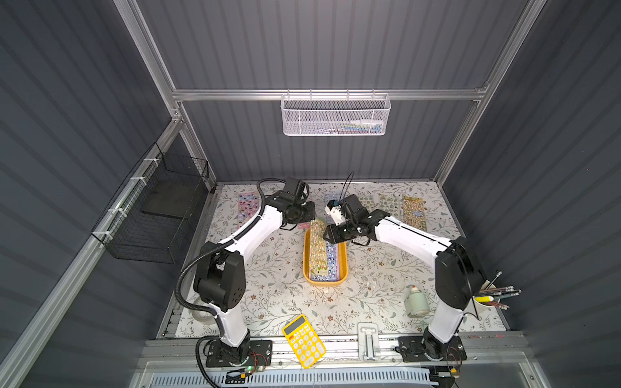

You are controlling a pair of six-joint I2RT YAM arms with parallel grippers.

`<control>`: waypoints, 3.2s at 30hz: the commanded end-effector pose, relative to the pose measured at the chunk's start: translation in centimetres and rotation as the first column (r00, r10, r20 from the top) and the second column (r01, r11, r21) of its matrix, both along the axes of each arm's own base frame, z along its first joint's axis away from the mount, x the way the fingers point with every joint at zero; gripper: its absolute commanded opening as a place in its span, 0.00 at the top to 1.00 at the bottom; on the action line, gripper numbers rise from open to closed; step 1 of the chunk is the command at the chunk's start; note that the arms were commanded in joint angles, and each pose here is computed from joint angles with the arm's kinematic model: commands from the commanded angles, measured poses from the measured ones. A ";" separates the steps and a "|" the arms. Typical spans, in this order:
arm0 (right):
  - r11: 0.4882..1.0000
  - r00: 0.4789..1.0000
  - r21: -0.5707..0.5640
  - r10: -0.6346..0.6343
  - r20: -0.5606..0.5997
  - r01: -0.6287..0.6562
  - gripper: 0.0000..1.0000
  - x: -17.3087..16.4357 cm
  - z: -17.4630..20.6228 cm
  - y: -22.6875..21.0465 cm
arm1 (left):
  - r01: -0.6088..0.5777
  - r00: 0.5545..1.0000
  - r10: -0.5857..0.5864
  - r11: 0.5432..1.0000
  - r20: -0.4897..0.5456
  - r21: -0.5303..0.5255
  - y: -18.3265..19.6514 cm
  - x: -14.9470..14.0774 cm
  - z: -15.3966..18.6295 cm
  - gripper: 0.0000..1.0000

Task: Take the stickers out of the storage box
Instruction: Pick up the sticker from the storage box.

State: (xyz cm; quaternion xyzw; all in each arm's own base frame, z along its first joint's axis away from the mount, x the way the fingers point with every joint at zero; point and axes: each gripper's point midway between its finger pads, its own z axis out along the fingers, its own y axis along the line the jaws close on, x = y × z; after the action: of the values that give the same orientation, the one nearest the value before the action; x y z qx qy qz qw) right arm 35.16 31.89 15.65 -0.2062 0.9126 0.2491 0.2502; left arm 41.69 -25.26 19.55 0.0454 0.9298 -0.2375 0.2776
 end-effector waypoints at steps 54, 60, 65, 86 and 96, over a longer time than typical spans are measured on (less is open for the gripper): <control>0.806 0.987 0.582 0.018 0.158 -0.108 0.41 2.8 16.0 -3.0 | 0.452 0.874 -0.242 0.722 0.421 -0.524 0.0 -5.2 24.2 1.00; 0.776 0.985 0.609 0.092 0.149 -0.165 0.49 1.4 17.0 -1.4 | 0.440 0.884 -0.240 0.718 0.402 -0.540 -0.1 -4.8 23.6 1.00; 0.743 0.978 0.637 0.157 0.135 -0.207 0.54 0.1 17.2 0.6 | 0.435 0.889 -0.243 0.708 0.388 -0.555 -0.4 -4.3 23.0 1.00; 0.694 0.986 0.700 0.126 0.112 -0.168 1.00 0.2 19.5 -1.0 | 0.355 0.928 -0.230 0.784 0.294 -0.510 1.5 -4.4 16.9 0.00; 0.711 0.993 0.694 0.105 0.053 -0.112 1.00 1.7 18.2 -0.9 | 0.414 0.910 -0.369 0.813 0.187 -0.410 -2.0 -6.3 11.1 0.46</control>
State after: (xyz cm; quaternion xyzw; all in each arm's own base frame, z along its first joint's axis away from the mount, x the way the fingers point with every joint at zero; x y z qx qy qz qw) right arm 36.34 30.73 33.36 -0.1527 0.7395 0.5831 0.2997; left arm 36.44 -25.72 31.77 0.1475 0.8019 -0.5011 0.2900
